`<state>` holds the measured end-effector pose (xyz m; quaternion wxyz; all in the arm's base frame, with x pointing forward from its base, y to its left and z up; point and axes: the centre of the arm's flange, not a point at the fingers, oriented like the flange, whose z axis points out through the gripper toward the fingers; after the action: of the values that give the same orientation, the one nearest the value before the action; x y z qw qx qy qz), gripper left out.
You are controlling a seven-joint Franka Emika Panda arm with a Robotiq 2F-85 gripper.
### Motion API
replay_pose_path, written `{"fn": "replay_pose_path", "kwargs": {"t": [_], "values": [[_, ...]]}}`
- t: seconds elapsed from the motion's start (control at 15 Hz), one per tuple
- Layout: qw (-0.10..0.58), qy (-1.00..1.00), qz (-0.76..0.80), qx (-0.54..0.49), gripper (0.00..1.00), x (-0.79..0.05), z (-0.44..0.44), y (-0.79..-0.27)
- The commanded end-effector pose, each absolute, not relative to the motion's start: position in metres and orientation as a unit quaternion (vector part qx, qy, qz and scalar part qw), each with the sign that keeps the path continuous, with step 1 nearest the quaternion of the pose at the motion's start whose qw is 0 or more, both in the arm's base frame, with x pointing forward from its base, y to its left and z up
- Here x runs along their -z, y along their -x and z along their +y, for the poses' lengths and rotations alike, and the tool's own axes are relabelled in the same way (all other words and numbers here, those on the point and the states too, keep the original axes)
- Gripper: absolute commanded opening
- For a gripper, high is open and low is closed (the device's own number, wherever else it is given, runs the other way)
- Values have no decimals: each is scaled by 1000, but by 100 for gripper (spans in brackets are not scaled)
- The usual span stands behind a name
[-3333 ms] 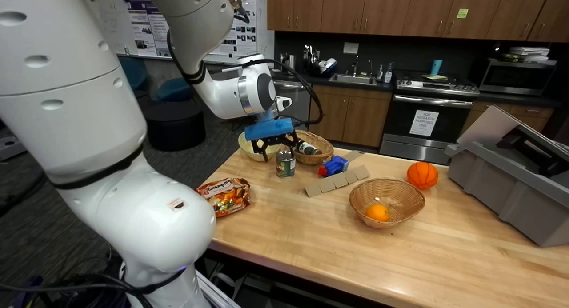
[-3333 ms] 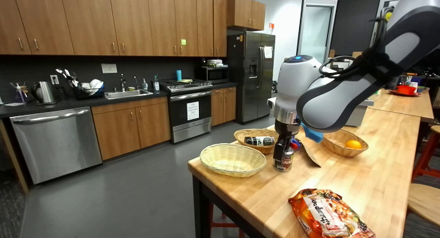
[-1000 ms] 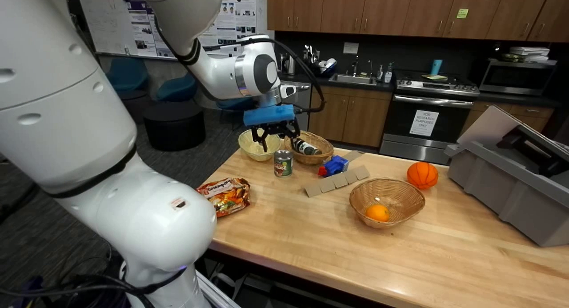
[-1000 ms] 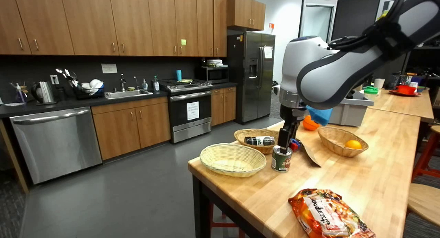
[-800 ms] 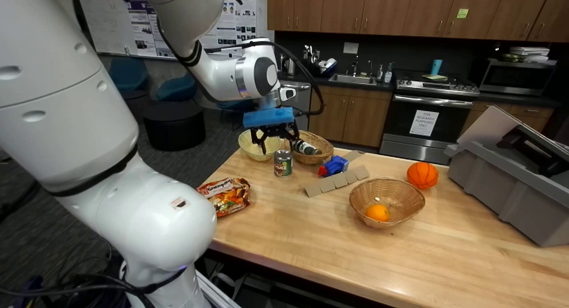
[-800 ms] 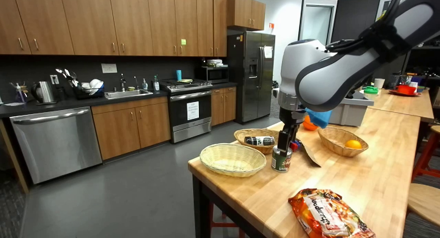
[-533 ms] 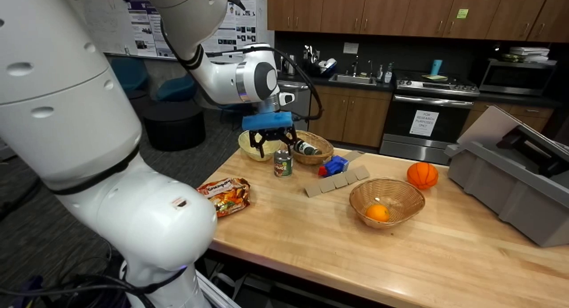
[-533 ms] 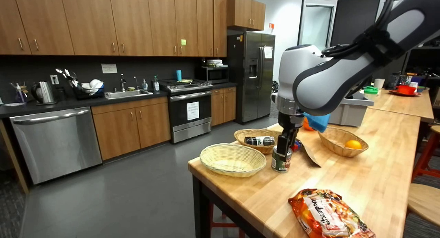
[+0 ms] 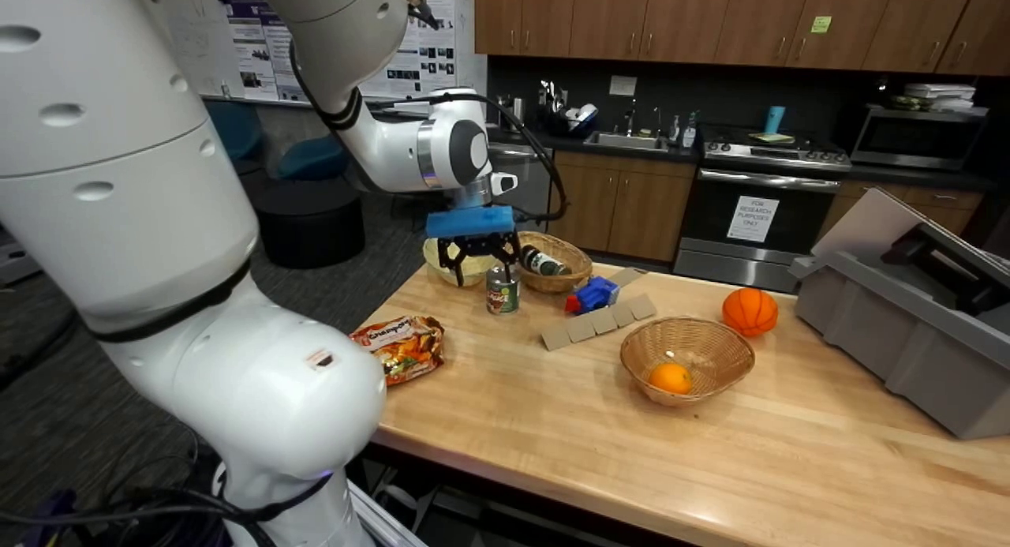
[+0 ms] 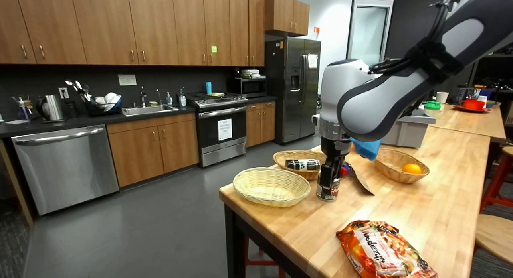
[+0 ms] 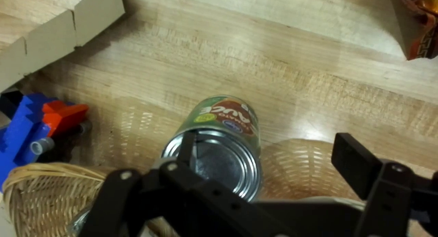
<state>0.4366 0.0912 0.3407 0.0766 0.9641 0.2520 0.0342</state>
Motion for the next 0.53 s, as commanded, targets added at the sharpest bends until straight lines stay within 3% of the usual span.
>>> {"fn": "replay_pose_path", "kwargs": {"t": [0.0, 0.47], "values": [[72, -966, 246, -34, 100, -338, 91, -443], [94, -970, 220, -28, 100, -348, 62, -443]]}}
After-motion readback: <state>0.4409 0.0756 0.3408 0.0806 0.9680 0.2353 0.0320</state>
